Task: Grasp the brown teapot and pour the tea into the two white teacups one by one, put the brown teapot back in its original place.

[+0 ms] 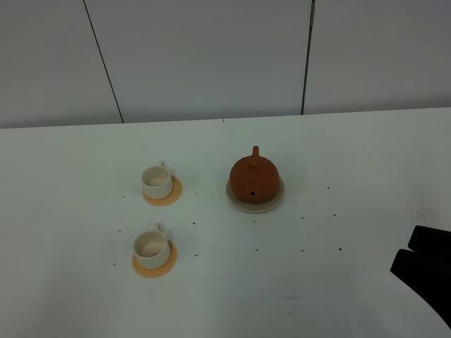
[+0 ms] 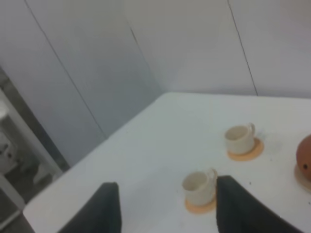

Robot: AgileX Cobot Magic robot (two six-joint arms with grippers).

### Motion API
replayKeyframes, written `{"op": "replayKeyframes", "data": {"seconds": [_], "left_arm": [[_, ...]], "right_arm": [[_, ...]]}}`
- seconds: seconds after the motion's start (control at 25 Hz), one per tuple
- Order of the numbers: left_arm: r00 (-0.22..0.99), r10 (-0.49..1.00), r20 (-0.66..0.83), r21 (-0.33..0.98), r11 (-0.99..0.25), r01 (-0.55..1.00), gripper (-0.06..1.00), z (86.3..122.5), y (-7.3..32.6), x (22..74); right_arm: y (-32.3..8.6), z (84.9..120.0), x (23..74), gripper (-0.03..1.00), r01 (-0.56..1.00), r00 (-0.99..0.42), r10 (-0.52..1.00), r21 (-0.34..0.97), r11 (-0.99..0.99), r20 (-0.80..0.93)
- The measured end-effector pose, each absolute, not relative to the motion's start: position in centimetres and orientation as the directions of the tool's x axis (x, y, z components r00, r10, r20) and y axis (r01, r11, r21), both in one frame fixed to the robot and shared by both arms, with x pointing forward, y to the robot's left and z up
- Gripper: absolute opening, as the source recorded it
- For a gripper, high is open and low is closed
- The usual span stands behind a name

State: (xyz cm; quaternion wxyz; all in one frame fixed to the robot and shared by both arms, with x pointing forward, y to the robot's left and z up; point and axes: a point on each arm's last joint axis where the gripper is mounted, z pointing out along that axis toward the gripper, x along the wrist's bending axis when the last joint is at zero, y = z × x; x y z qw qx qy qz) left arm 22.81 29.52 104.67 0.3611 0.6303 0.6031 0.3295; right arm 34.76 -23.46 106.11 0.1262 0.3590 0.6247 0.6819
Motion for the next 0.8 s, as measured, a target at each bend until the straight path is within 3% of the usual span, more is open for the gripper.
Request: {"op": "replayKeyframes", "data": {"seconds": [0.36,0.6,0.8], "left_arm": [[0.055,0.998,-0.020,0.853,-0.012,0.522,0.24,104.7,29.5,22.8],[0.055,0.998,-0.020,0.853,-0.012,0.522,0.24,104.7,29.5,22.8],[0.055,0.998,-0.020,0.853,-0.012,0.522,0.24,104.7,29.5,22.8]], "right_arm": [[-24.6,104.0,38.2,0.43,0.456,-0.513,0.705,0.851,-0.259,0.490],[-24.7,103.8,44.2,0.43,0.649,-0.429,0.685,0.729,-0.219,0.588],[-25.2,105.7,50.4,0.40,0.668,-0.457,0.701,0.732,-0.136,0.547]]}}
